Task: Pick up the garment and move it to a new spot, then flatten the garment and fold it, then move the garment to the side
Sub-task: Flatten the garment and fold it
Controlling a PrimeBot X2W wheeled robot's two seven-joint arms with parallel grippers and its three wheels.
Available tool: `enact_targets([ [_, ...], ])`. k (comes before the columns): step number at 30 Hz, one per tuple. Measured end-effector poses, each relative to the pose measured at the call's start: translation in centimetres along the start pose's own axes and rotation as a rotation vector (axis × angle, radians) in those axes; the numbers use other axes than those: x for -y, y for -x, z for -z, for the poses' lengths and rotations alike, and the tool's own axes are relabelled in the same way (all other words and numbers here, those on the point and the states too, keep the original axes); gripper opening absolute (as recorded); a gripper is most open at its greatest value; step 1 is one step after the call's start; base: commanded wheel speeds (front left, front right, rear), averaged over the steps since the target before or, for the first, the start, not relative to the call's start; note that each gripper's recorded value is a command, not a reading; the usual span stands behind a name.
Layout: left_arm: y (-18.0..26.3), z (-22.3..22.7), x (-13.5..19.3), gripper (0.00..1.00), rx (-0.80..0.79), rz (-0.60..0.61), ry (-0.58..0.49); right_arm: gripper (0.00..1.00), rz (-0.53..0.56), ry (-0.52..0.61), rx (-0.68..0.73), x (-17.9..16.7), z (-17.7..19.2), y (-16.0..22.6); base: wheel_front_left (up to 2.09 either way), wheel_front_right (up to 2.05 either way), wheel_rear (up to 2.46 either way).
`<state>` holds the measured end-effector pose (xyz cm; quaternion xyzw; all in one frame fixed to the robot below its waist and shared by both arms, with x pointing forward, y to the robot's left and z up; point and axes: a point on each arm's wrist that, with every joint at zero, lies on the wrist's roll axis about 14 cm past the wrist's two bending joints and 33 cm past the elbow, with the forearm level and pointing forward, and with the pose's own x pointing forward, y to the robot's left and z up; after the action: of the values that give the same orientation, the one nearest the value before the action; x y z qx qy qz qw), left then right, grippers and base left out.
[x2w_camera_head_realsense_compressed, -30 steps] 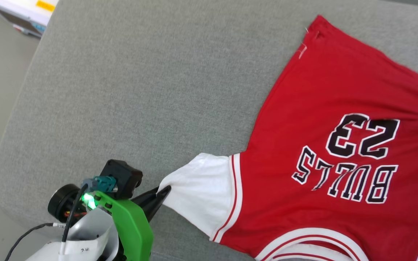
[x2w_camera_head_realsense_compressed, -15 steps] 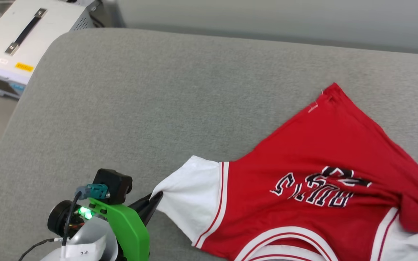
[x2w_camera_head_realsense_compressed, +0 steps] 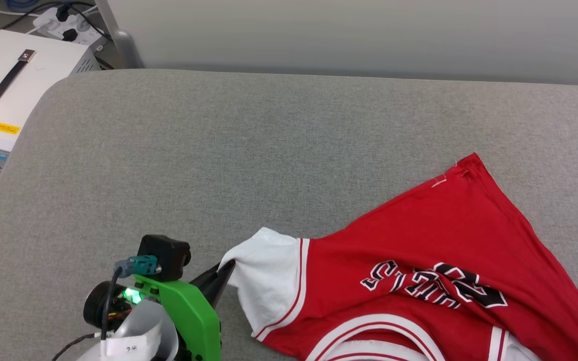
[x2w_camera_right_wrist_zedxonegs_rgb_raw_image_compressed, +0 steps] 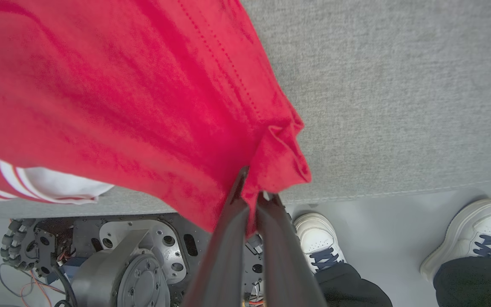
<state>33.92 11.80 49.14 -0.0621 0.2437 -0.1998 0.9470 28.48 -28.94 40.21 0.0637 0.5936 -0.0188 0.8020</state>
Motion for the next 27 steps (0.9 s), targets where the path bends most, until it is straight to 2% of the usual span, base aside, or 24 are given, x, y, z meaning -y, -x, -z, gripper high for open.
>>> enact_targets([
  [1, 0.0, 0.1, 0.0, 0.00, -0.003, 0.000, 0.001, 0.57, -0.004, -0.002, 0.006, -0.1, -0.1, 0.0, 0.00, 0.00, 0.00],
  [2, -0.1, 0.2, 0.0, 0.00, -0.005, -0.001, 0.001, 1.00, -0.007, -0.005, 0.010, -0.2, -0.2, 0.1, 0.00, 0.00, 0.00],
  [6, 0.0, 0.2, -0.1, 0.00, -0.006, -0.002, 0.001, 1.00, -0.028, 0.026, 0.056, -1.3, -1.7, 0.5, 0.00, 0.00, 0.00],
  [17, -0.1, -0.8, 0.1, 0.00, 0.007, 0.012, -0.028, 1.00, -0.149, 0.200, 0.304, -8.0, -13.0, 4.1, 0.00, 0.00, 0.00],
  [22, -0.7, -1.0, -0.2, 0.00, 0.003, 0.013, -0.026, 1.00, -0.153, 0.273, 0.298, -10.4, -16.4, 2.9, 0.00, 0.00, 0.00],
  [27, -1.3, -0.6, -0.4, 0.00, -0.015, 0.015, -0.010, 1.00, -0.140, 0.295, 0.257, -11.6, -19.2, 0.4, 0.00, 0.00, 0.00],
])
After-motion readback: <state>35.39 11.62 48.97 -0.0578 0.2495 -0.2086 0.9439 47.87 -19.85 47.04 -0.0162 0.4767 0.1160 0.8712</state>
